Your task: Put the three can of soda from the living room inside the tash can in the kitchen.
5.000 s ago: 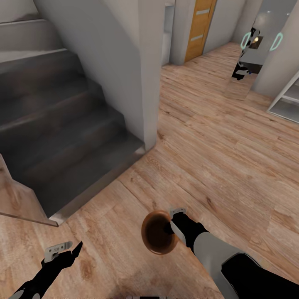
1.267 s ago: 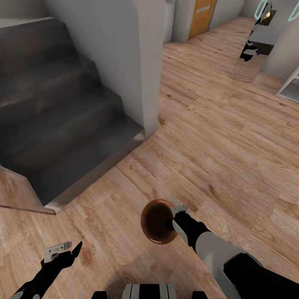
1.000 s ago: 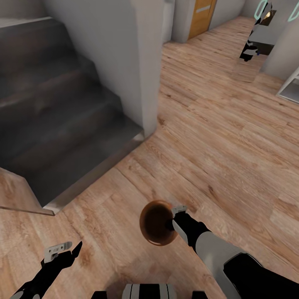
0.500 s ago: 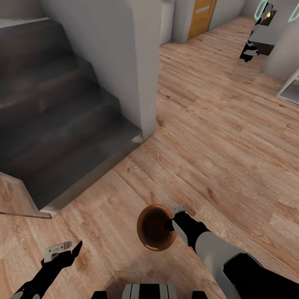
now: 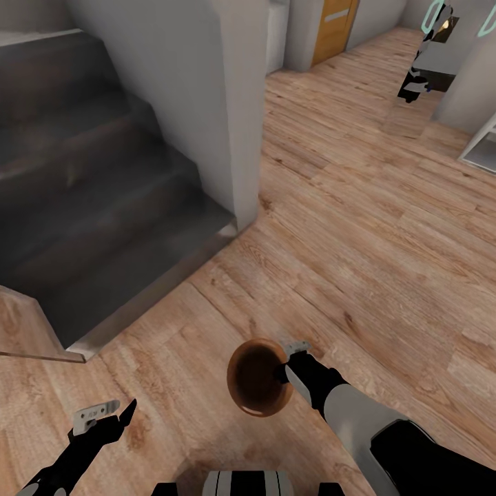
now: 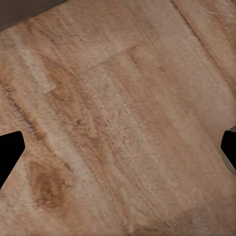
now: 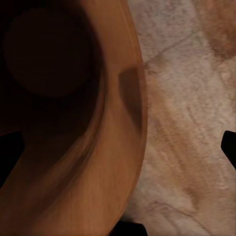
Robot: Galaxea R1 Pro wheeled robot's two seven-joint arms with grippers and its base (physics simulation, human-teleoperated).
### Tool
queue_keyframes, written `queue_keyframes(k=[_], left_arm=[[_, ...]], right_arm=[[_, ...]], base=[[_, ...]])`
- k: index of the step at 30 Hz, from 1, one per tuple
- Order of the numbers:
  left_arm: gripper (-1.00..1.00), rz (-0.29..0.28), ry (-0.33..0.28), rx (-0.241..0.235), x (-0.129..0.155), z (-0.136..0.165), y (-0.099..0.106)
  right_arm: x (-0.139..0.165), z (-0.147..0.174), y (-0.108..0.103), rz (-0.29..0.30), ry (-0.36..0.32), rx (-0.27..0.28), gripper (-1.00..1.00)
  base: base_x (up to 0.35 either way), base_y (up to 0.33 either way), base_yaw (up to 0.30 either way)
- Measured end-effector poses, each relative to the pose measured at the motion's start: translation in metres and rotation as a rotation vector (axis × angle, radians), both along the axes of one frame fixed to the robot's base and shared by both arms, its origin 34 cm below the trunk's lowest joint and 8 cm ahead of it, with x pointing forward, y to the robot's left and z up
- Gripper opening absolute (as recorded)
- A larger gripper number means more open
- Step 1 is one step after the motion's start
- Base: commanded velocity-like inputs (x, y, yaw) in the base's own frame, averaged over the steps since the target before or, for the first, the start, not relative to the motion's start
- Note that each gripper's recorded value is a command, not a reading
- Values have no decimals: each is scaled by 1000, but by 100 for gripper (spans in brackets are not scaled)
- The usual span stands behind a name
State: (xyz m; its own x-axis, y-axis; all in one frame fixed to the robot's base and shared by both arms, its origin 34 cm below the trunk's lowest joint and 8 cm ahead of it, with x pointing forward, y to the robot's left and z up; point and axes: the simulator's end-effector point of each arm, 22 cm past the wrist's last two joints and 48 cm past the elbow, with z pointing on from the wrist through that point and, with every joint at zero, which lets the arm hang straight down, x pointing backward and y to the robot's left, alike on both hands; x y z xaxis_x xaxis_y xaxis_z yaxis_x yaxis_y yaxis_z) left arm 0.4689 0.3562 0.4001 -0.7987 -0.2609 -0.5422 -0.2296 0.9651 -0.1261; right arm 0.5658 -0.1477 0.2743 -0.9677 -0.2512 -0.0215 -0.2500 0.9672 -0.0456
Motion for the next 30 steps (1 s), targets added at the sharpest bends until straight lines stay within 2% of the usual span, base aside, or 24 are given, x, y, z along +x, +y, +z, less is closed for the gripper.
queue_keyframes(k=[30], left_arm=[[100, 0, 18, 0, -6, -6, 0]], right_arm=[[-8, -8, 1, 7, 16, 1, 100]], base=[[0, 0, 0]])
